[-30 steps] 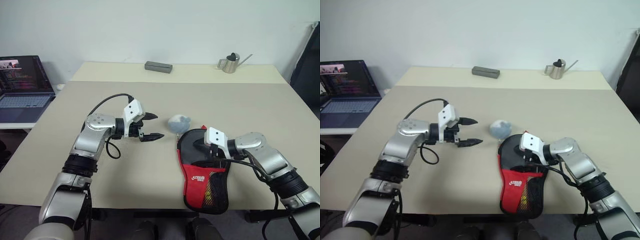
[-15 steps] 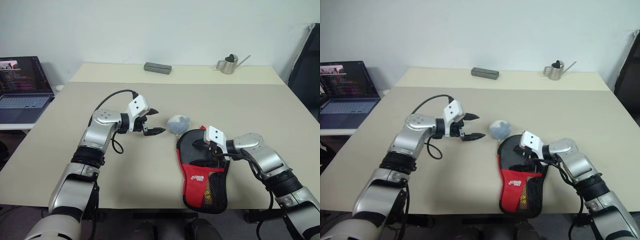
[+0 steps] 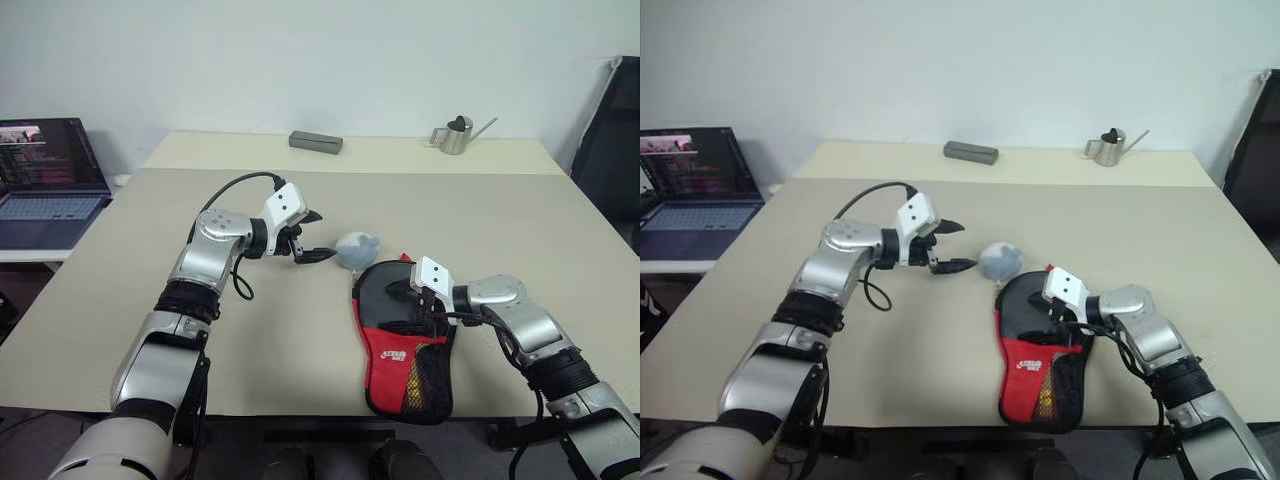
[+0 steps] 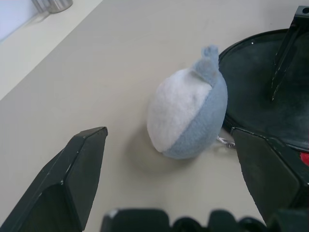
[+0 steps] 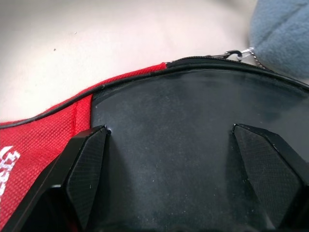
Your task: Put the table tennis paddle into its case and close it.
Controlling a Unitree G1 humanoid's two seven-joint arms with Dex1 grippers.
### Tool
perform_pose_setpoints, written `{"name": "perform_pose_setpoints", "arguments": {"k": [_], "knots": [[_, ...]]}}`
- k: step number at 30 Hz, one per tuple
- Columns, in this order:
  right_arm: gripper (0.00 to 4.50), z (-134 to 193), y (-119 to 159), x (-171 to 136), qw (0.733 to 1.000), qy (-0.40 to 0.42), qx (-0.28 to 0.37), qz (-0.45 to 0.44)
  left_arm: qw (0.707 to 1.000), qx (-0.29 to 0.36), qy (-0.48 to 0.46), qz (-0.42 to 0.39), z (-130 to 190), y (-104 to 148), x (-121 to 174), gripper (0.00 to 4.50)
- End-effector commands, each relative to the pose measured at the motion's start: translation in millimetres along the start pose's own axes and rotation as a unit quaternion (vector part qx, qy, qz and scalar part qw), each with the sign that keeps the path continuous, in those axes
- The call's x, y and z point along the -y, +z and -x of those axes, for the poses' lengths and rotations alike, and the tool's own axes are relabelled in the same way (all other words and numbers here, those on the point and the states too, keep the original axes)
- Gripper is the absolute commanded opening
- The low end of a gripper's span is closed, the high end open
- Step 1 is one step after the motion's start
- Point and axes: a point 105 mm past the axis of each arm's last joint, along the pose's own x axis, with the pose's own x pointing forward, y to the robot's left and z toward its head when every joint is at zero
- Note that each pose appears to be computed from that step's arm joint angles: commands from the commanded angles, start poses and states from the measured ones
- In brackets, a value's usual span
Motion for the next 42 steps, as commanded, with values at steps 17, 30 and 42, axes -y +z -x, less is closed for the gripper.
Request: {"name": "perform_pose_setpoints", "arguments": {"k": [17, 30, 42], "knots": [[4.46, -10, -52, -7, 0.996, -0.007, -0.075, -0.049, 0.998, -0.050, 0.040, -0.018, -27, 0, -18, 4.50], [4.46, -10, -50, -4, 0.996, -0.015, -0.076, -0.048, 0.998, -0.067, -0.013, -0.003, -41, -4, -7, 4.50], [4.46, -11, -49, -4, 0.996, -0.014, -0.076, -0.046, 0.996, -0.083, -0.029, -0.027, -62, -4, 6, 4.50]]}}
